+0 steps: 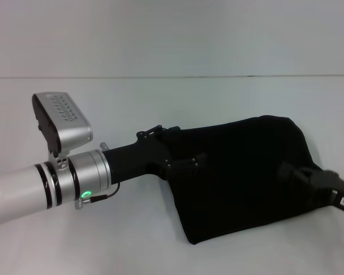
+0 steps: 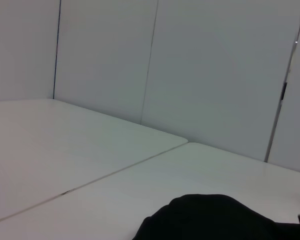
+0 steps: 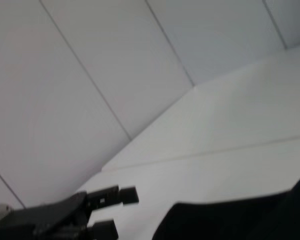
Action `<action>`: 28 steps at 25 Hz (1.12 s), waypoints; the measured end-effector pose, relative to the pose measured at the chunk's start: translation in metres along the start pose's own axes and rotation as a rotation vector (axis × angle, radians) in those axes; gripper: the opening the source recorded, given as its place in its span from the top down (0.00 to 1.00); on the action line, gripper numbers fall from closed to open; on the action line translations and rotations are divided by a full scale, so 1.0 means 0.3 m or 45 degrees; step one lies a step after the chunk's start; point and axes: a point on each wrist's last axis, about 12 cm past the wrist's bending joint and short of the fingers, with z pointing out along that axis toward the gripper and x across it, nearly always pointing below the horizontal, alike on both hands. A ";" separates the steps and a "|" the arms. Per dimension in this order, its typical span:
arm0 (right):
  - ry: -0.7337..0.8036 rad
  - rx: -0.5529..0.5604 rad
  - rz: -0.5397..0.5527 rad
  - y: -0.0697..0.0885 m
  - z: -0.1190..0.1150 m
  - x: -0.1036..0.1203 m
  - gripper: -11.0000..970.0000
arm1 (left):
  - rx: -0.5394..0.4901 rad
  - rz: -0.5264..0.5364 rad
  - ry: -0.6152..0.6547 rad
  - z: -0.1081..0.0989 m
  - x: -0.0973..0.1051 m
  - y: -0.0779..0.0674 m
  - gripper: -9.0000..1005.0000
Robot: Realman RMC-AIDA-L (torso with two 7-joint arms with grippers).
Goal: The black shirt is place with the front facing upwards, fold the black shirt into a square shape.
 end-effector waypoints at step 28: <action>-0.130 0.305 0.104 -0.027 -0.141 0.154 0.99 | 0.082 0.027 0.042 0.053 0.002 -0.036 0.08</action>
